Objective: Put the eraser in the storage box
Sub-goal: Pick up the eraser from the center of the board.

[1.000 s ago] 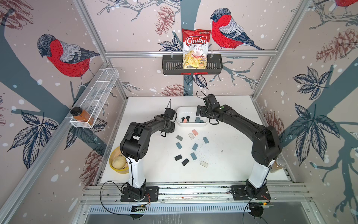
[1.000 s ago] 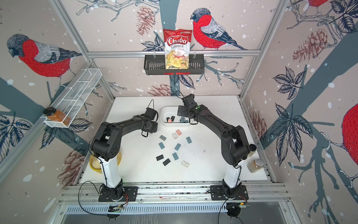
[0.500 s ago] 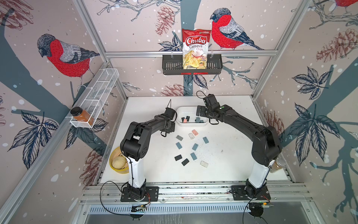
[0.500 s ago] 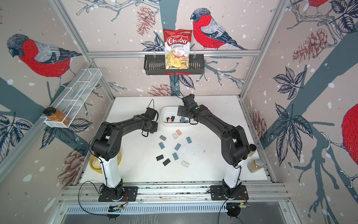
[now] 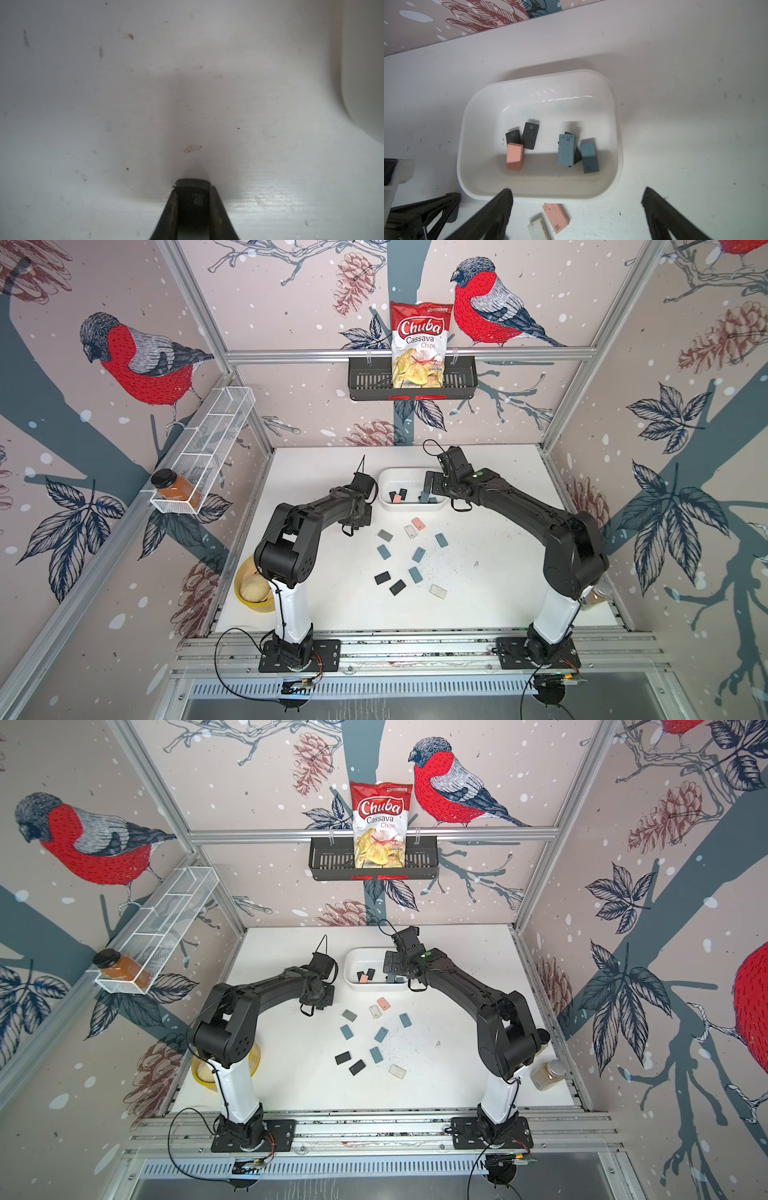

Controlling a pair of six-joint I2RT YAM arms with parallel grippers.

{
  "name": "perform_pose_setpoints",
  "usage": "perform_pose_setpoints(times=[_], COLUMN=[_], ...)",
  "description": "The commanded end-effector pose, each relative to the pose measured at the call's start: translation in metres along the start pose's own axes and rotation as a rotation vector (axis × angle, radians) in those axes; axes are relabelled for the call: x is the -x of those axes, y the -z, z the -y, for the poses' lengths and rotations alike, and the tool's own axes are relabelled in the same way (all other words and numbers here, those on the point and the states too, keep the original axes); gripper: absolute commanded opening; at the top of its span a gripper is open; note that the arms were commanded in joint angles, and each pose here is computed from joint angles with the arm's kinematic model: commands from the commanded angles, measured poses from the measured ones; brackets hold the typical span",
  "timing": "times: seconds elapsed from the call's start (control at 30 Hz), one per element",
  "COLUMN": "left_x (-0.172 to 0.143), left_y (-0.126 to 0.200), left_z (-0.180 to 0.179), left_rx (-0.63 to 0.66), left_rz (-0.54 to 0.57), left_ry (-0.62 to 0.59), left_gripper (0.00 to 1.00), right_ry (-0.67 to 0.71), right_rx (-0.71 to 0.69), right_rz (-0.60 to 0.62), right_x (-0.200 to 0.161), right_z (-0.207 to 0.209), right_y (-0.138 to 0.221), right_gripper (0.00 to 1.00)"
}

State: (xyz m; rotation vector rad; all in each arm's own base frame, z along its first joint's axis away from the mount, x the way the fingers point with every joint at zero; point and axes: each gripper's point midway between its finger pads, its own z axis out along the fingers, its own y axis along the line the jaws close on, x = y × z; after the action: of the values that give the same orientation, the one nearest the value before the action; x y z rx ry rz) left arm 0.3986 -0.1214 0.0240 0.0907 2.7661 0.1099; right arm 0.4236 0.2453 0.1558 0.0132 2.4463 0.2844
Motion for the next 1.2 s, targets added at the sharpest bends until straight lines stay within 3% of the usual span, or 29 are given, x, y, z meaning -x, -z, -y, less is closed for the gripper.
perform_pose_setpoints(times=[0.0, 1.17], left_x=[0.001, 0.024], left_y=[0.005, 0.041], left_z=[-0.006, -0.003], left_rx=[0.025, -0.001], left_rz=[0.007, 0.095], left_ry=[0.011, 0.043], left_gripper=[0.16, 0.11], right_ry=[-0.022, -0.034], right_rx=[0.003, 0.012], right_rz=[0.033, 0.026], right_x=[0.005, -0.072], right_z=[0.002, 0.047], right_y=[0.005, 0.035], right_gripper=[1.0, 1.0])
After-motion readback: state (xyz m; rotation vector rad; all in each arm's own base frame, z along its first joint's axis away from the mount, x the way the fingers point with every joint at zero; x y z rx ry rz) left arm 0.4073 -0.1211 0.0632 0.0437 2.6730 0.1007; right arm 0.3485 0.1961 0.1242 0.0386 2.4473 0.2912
